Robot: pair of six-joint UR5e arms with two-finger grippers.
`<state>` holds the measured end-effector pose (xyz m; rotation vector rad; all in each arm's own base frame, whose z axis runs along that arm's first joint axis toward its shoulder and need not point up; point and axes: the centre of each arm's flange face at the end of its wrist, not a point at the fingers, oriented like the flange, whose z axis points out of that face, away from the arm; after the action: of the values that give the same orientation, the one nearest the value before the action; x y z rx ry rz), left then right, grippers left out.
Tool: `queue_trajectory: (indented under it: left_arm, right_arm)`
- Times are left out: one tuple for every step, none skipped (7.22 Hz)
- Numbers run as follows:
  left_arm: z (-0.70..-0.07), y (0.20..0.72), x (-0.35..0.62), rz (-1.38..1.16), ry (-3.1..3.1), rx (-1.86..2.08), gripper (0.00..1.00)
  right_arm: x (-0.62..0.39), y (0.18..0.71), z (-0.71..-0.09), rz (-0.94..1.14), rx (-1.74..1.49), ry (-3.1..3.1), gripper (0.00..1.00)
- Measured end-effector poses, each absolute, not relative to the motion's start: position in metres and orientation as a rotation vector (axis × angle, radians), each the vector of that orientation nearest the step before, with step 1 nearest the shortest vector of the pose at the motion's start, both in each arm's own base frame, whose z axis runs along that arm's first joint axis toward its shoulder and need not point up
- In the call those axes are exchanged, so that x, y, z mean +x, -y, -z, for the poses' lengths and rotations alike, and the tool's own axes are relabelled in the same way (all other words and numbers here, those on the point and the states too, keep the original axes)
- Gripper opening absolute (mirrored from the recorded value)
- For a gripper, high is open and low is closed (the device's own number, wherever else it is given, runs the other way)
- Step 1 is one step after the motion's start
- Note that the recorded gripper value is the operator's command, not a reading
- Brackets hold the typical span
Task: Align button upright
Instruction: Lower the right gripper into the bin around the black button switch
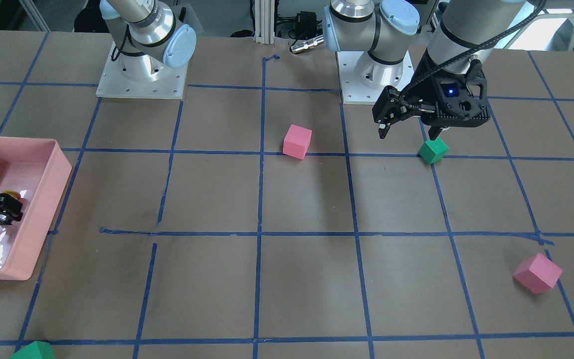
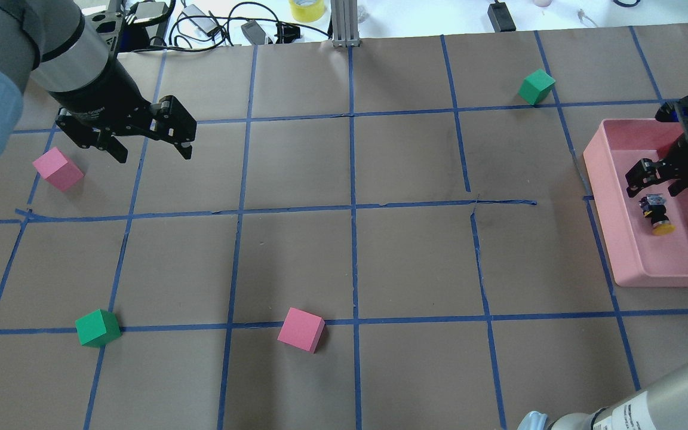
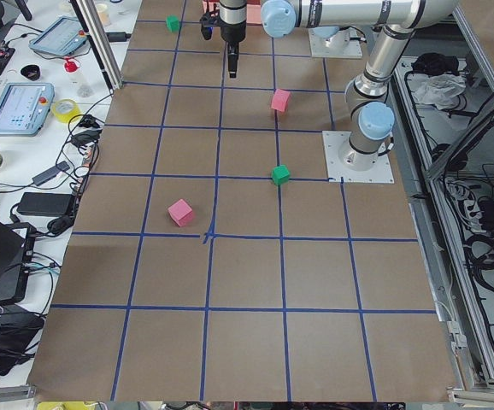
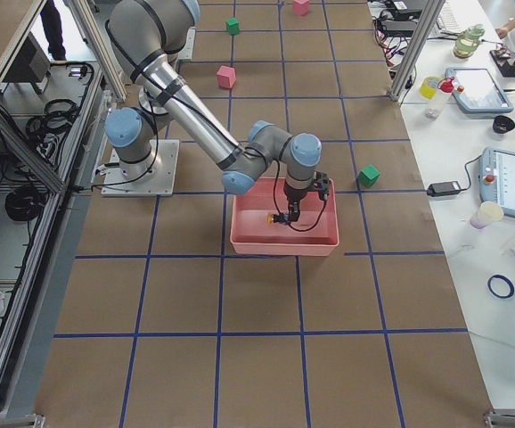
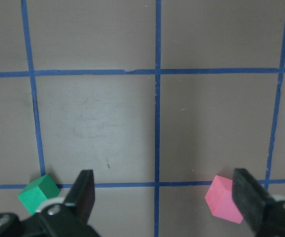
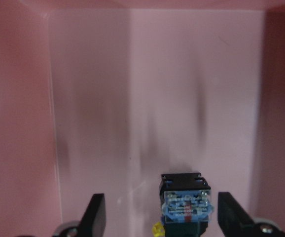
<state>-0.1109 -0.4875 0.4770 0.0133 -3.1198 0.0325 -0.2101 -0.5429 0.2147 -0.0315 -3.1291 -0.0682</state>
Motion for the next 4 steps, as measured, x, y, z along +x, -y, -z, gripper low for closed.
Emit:
queue_trajectory:
  left_arm:
    - [-0.4773, 0.4873, -0.1109, -0.033, 3.120, 0.013, 1.00]
    - [-0.4774, 0.4872, -0.1109, -0.033, 3.121, 0.013, 1.00]
    - [-0.4774, 0.4871, -0.1108, -0.033, 3.121, 0.013, 1.00]
    - [-0.4775, 0.4871, -0.1108, -0.034, 3.121, 0.013, 1.00]
  right_arm:
    - [-0.2093, 0.5408, -0.2137, 0.102, -0.031, 3.136, 0.00]
    - [-0.2088, 0.5396, -0.2137, 0.121, -0.031, 3.141, 0.00]
    - [-0.2091, 0.5396, -0.2151, 0.127, -0.032, 3.140, 0.00]
    - [-0.2099, 0.5404, -0.2180, 0.126, -0.036, 3.136, 0.00]
